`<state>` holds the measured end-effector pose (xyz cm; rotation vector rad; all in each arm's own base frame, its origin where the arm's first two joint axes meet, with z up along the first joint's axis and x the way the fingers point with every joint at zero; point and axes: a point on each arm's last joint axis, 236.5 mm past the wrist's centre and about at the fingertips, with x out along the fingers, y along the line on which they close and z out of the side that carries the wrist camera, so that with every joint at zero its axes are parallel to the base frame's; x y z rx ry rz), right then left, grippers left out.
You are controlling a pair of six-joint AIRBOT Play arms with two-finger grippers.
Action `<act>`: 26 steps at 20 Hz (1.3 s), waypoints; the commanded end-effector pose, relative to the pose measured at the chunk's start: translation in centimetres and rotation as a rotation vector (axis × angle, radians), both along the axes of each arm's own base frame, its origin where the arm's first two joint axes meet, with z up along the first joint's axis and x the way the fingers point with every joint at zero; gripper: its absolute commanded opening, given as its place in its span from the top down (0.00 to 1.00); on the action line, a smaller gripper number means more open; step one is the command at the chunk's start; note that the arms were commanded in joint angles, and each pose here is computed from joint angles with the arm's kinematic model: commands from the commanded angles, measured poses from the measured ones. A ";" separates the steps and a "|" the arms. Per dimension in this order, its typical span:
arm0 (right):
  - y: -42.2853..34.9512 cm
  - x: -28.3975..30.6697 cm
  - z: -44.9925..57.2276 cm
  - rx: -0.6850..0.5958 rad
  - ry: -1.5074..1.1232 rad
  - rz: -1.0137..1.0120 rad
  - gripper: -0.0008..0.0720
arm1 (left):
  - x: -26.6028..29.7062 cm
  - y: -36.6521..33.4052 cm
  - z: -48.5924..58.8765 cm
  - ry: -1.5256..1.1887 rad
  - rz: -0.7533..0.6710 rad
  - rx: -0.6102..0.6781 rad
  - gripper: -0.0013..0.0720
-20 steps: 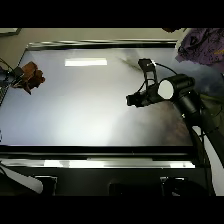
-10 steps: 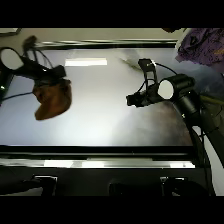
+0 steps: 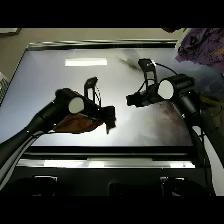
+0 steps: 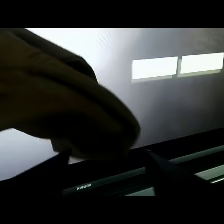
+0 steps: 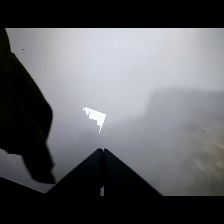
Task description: Fold the clothes and pants, and hang the long-sleeved shirts on hangers.
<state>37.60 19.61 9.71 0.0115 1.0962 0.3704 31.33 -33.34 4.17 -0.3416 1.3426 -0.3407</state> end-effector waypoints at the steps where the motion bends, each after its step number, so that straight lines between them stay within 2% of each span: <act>1: 0.3 0.6 0.4 0.015 -0.032 -0.003 0.95 | -0.8 0.9 -1.2 0.028 -0.014 0.010 0.00; 3: 0.6 1.3 0.9 0.032 -0.063 -0.008 0.95 | 1.3 5.5 1.6 -0.021 -0.018 0.055 0.00; 8: -1.0 -0.8 -0.6 -0.038 0.043 -0.018 0.94 | 5.8 21.0 8.7 -0.210 0.172 0.198 0.00; 9: -1.4 -0.6 -0.7 -0.060 0.032 -0.014 0.75 | 6.3 23.4 9.5 -0.234 0.215 0.216 0.00; 10: -1.9 0.2 -0.8 -0.037 0.017 -0.045 0.65 | 6.6 25.8 10.1 -0.244 0.276 0.225 0.00; 11: -2.1 0.8 -1.4 0.040 0.045 -0.108 0.65 | 6.8 27.7 10.4 -0.248 0.325 0.228 0.00; 13: -1.6 1.2 -4.0 0.322 0.209 -0.268 0.65 | 7.1 30.8 10.5 -0.239 0.406 0.238 0.00; 15: 0.1 0.4 -6.6 0.566 0.370 -0.292 0.62 | 7.2 32.6 10.2 -0.229 0.451 0.246 0.00; 16: 1.2 -0.5 -8.0 0.628 0.426 -0.261 0.46 | 7.3 33.2 10.2 -0.225 0.468 0.248 0.00; 17: 1.9 -1.3 -9.5 0.643 0.467 -0.231 0.40 | 7.4 33.7 10.1 -0.225 0.480 0.249 0.00; 21: 4.8 -3.5 -14.2 0.603 0.554 -0.145 0.41 | 7.9 34.3 10.2 -0.235 0.519 0.239 0.00; 26: 6.6 -4.1 -18.0 0.542 0.580 -0.142 0.42 | 8.4 34.8 8.9 -0.209 0.520 0.253 0.00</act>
